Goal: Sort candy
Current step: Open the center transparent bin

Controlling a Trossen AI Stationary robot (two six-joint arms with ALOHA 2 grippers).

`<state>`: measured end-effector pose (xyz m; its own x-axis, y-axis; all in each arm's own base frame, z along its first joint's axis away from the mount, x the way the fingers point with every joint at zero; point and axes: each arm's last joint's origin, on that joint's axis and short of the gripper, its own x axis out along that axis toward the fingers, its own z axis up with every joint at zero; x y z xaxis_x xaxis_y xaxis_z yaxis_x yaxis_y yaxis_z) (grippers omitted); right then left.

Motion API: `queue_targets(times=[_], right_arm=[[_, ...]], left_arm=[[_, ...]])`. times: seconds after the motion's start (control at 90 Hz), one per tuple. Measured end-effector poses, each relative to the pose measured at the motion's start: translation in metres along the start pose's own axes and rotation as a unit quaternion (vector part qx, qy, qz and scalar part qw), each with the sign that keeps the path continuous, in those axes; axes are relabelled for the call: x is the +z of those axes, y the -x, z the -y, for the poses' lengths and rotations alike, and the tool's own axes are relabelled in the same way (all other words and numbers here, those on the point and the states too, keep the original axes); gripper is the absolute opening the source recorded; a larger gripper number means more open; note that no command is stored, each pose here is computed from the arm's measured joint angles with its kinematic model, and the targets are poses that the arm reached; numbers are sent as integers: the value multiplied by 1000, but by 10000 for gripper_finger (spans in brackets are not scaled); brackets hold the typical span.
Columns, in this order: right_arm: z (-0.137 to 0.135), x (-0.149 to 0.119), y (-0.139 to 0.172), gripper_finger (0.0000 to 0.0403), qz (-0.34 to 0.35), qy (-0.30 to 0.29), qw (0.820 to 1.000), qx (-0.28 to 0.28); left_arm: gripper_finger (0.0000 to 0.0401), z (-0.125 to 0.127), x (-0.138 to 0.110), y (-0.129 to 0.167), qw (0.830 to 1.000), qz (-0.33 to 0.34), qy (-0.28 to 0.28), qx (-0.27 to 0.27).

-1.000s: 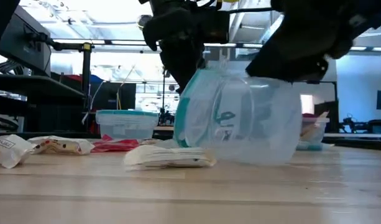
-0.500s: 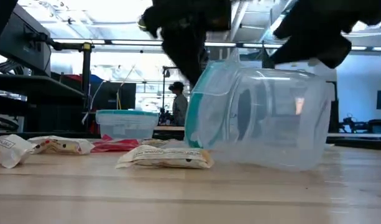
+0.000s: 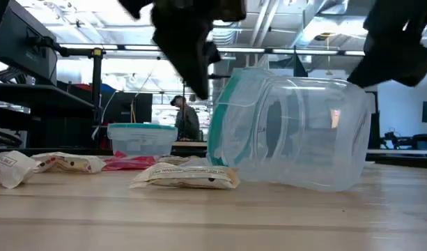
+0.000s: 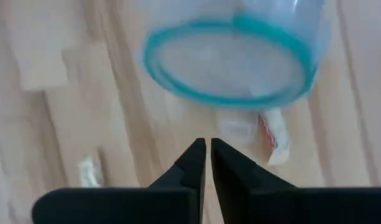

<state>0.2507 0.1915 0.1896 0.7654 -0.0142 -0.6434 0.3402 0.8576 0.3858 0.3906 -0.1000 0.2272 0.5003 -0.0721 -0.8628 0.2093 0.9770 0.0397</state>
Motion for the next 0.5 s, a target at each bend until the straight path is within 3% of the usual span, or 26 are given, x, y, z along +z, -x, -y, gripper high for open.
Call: queue_targets(times=[0.5], right_arm=[[2, -21, -35, 244, -5, -10, 1000, -20]], left_arm=[[13, 8, 3, -13, 995, 85, 6, -56]])
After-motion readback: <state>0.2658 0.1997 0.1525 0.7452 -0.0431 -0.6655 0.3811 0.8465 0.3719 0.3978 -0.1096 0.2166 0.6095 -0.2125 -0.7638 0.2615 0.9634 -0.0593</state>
